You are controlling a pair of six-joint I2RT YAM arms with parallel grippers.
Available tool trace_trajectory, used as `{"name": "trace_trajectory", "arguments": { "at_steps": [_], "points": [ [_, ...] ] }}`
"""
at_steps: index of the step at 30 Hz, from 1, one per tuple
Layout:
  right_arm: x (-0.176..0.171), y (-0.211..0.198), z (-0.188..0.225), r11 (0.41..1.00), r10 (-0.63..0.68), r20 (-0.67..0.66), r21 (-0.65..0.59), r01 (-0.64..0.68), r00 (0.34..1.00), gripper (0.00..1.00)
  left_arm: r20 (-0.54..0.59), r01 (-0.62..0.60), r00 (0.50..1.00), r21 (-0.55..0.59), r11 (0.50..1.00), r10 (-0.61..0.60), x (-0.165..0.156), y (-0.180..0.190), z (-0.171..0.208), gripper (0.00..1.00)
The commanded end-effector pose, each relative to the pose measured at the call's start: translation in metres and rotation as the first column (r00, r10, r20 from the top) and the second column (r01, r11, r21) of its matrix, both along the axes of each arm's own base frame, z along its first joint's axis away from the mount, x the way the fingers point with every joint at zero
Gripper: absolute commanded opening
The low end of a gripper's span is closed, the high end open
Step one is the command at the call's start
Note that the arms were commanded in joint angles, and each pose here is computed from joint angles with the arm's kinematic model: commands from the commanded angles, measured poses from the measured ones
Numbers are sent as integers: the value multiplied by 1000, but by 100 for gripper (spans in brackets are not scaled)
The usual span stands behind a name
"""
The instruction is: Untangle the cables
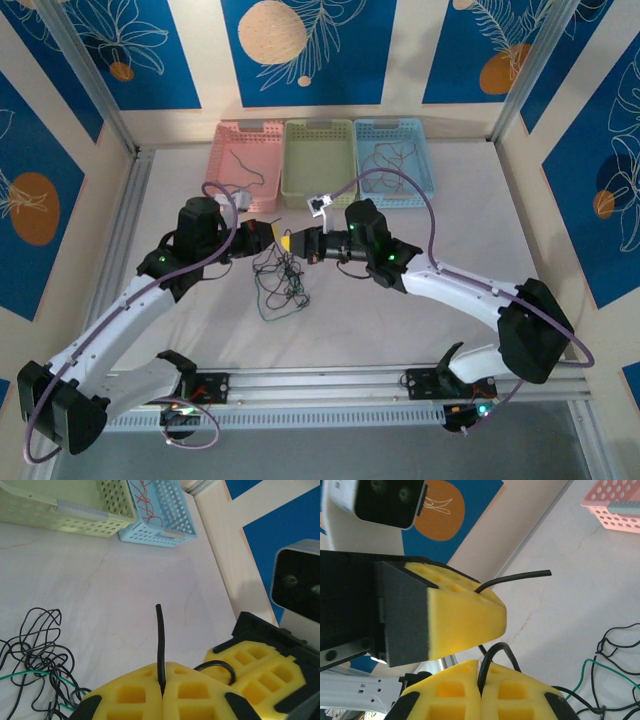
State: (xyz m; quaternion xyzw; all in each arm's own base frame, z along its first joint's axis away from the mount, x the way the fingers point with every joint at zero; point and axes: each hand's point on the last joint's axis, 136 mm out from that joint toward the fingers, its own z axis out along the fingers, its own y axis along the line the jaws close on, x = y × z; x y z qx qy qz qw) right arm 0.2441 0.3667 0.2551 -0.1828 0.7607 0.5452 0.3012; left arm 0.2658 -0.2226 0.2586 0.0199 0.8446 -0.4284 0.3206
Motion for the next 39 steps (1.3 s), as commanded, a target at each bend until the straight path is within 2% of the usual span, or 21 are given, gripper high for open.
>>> {"name": "trace_trajectory", "arguments": {
  "at_steps": [1,8,10,12,13,21,22,23,30,34,36,39],
  "points": [
    [1,8,13,999,24,39,23,-25,999,0,39,90,995,-52,995,-88,-7,-17,17,0],
    [14,-7,8,1000,-12,51,-14,13,999,0,50,87,995,-4,996,-87,-2,-16,19,0],
    [23,-15,10,999,-37,51,-21,38,998,0,61,69,996,24,997,-70,3,-14,23,30],
    [28,-22,13,998,-49,64,-36,52,997,0,81,56,995,47,997,-60,7,-11,29,47],
    [31,-26,14,997,-57,73,-46,61,996,0,94,51,994,63,997,-57,9,-10,34,53],
    [51,-54,23,987,-114,106,-99,125,988,0,143,-35,990,194,980,7,12,17,54,84],
    [55,-57,23,986,-124,106,-99,134,987,0,156,-51,988,206,977,19,11,23,58,95],
    [59,-60,24,984,-136,104,-98,146,985,0,166,-65,986,214,975,29,10,27,60,100],
    [89,-70,38,976,-186,130,-92,199,974,0,213,-158,973,317,935,92,0,65,66,100],
    [124,-83,43,944,-283,164,-124,305,945,0,221,-194,968,358,913,119,-9,83,58,100],
    [145,-92,43,926,-334,157,-132,355,930,0,213,-171,972,355,919,99,-16,82,52,100],
    [181,-101,33,897,-398,136,-152,416,907,0,178,-62,984,316,947,6,-33,67,40,100]
  ]
}}
